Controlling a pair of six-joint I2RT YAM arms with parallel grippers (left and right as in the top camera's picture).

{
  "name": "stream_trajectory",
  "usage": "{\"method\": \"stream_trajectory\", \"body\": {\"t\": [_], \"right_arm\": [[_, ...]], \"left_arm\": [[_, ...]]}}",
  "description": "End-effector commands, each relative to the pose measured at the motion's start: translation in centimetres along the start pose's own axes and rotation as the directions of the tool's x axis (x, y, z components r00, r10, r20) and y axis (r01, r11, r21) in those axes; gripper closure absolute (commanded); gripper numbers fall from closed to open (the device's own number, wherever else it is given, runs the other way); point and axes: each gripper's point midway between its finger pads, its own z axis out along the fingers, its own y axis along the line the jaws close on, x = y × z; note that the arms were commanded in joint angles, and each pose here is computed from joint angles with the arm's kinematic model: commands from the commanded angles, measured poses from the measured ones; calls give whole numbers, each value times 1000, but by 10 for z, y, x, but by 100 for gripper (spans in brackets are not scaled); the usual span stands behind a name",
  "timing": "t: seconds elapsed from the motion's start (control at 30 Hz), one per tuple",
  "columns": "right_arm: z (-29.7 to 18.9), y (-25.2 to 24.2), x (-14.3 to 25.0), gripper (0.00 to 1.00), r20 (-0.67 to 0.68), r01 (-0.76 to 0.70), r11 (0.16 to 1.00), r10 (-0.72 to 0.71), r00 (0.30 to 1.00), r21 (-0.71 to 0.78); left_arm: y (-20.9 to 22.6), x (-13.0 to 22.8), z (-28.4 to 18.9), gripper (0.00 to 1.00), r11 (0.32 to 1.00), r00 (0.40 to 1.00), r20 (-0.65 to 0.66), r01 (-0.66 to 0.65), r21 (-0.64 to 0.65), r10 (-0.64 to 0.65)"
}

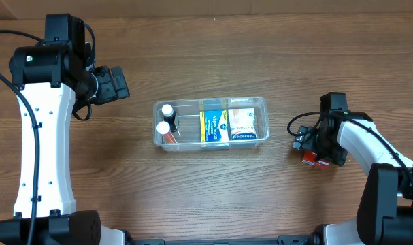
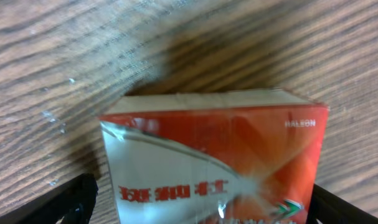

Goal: Pack container
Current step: 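Place the red medicine box into the container's right end and release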

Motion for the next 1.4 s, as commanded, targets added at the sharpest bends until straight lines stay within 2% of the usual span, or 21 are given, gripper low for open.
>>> {"method": "stream_trajectory", "body": {"t": [0.0,0.13,0.33,0.47,0.57,0.7,0.8,0.9,1.1,1.27,1.37], "right_arm": [[2,1,-2,12,6,1,1000,-1,1000,-8],[1,1,-2,25,8,1,1000,-1,1000,-9],[0,3,-6,34,20,-1,1000,1,1000,-14],[-18,11,-19,34,38,-13,999,15,999,-46],[-66,28,-39,34,90,7,992,4,996,-128],[-155,66,-53,34,226,141,966,-91,970,-216],[-214,109,-47,33,344,294,923,-200,917,-248],[-233,150,-30,33,405,411,870,-285,869,-271],[-199,207,2,32,340,517,813,-422,840,-268],[-139,216,4,30,189,508,833,-475,859,-219],[-120,218,6,29,146,519,831,-499,854,-201]], "left_arm": [[1,-4,-12,0,1000,999,42,-15,-2,15],[1,-4,-12,0,1000,999,41,-15,-2,15],[1,-4,-12,0,1000,999,41,-15,-2,16],[1,-4,-12,0,1000,999,41,-15,-2,15],[1,-4,-12,0,1000,999,42,-15,-2,15],[1,-4,-12,0,1000,999,42,-15,-2,15],[1,-4,-12,0,1000,999,42,-15,-1,15],[0,-4,-12,0,1000,999,41,-11,2,11],[0,-4,-12,0,1000,999,40,-11,1,11],[0,-4,-12,0,1000,999,40,-11,1,11],[0,-4,-12,0,1000,999,41,-11,1,11]]}}
